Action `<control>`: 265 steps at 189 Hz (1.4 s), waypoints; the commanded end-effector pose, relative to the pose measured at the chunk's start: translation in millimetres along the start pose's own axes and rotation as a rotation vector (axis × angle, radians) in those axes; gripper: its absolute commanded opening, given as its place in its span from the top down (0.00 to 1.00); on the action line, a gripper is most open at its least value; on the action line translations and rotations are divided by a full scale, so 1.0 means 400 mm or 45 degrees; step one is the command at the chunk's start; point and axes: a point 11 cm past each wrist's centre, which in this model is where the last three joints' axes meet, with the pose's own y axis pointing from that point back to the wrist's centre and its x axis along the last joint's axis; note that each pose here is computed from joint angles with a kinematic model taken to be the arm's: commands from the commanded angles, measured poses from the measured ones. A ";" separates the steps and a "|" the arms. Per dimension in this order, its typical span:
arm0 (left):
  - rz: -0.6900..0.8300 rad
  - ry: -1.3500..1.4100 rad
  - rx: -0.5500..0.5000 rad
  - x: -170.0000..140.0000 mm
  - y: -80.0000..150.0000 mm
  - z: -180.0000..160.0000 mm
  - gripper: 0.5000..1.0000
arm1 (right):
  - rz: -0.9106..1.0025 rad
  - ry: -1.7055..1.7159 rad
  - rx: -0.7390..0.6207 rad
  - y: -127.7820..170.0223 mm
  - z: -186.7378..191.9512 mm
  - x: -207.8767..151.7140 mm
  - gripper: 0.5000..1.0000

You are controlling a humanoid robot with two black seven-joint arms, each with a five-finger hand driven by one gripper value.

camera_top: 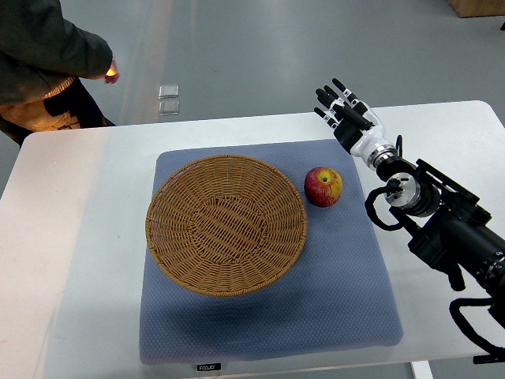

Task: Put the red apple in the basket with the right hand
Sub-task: 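Move the right hand over the red apple beside the basket, then close the right hand around the red apple and lift it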

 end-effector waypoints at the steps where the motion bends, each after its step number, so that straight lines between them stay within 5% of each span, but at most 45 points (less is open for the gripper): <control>1: 0.000 0.000 -0.001 0.000 0.000 0.001 0.00 | -0.008 0.009 -0.005 0.000 0.001 -0.002 0.15; 35: 0.002 0.000 -0.001 0.001 0.000 0.001 0.00 | -0.121 0.176 -0.067 -0.009 -0.013 -0.034 0.15; 72: 0.000 -0.001 -0.003 0.000 0.000 0.004 0.00 | -0.321 0.714 -0.162 -0.041 -0.180 -0.088 0.15; 100: -0.004 -0.001 -0.003 -0.002 0.000 0.004 0.00 | -0.499 1.306 -0.416 -0.044 -0.224 -0.141 0.15; 101: -0.004 -0.003 -0.005 -0.002 0.000 0.004 0.00 | -0.596 1.645 -0.607 -0.031 -0.233 -0.163 0.15; 117: -0.025 -0.006 -0.004 -0.016 0.000 0.005 0.00 | -0.702 2.083 -0.894 0.000 -0.246 -0.193 0.15; 143: -0.035 -0.006 -0.009 -0.023 0.000 0.008 0.00 | -0.802 2.422 -1.086 0.026 -0.244 -0.265 0.15; 185: -0.035 -0.005 -0.006 -0.023 0.000 0.005 0.00 | -0.890 2.502 -1.062 0.015 -0.136 -0.314 0.15; 265: -0.035 -0.003 -0.006 -0.023 0.000 0.006 0.00 | -0.859 2.555 -1.113 0.023 -0.081 -0.223 0.15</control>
